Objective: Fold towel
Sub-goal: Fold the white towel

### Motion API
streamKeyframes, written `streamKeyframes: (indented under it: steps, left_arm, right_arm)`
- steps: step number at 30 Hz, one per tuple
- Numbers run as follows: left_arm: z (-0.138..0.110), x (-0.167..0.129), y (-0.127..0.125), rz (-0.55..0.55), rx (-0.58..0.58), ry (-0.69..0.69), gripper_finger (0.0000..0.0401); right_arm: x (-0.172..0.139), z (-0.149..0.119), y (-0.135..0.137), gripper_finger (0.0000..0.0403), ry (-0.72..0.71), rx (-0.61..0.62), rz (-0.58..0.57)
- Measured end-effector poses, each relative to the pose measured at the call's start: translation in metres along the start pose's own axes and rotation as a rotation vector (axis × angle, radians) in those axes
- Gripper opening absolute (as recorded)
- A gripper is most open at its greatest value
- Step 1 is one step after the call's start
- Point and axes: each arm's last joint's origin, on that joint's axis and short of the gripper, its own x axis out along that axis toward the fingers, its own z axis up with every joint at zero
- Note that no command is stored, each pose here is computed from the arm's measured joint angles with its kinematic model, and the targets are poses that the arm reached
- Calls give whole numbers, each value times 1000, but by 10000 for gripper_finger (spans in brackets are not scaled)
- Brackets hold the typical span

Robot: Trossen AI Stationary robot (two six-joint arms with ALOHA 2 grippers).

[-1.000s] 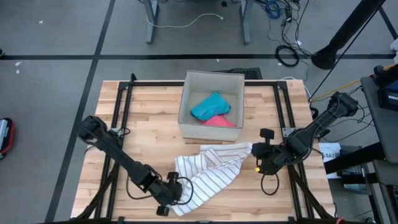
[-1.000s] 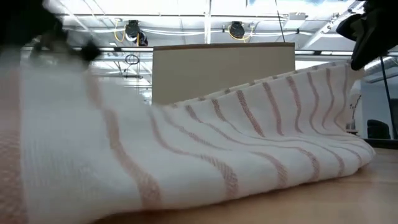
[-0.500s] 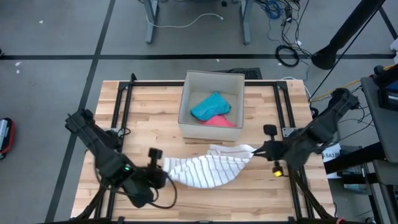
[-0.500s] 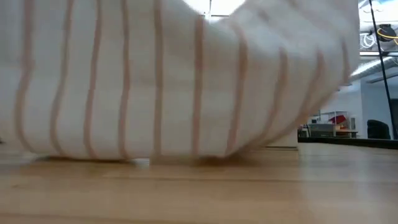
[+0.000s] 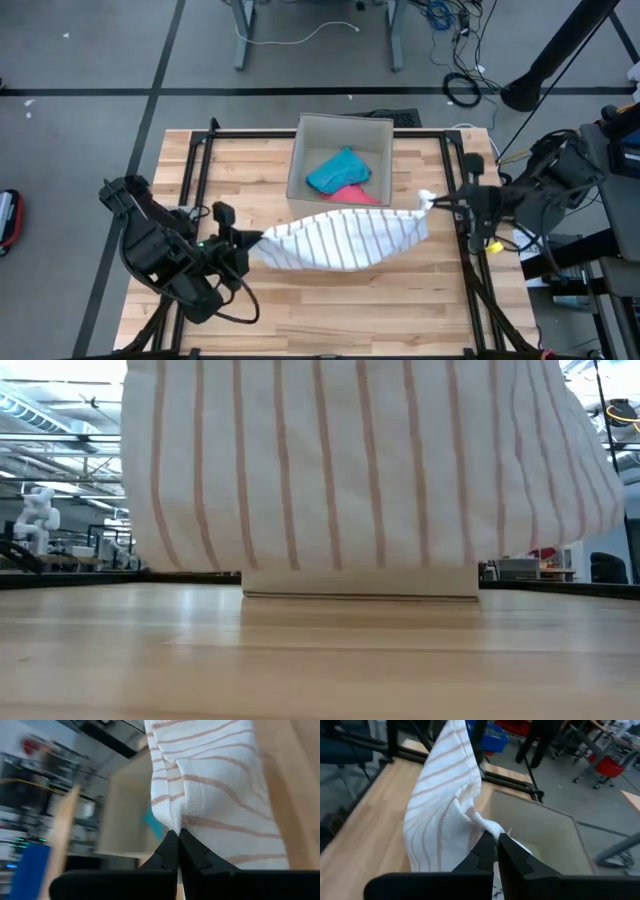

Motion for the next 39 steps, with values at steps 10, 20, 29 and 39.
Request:
streamKeyframes:
  steps: [10,20,29,39]
  left_arm:
    - [1,19,17,129,53,43,1]
    - [-4,15,-19,-323,-72,136,1]
    - [-22,56,-88,-548,-111,218,1]
    - [-59,104,-156,-707,-225,150,1]
  right_arm:
    - [-4,-10,-10,0,126,32,-1]
    - [32,-25,37,0,377,79,254]
    - [94,-87,108,0,514,130,487]
    - [133,-156,155,0,469,252,618]
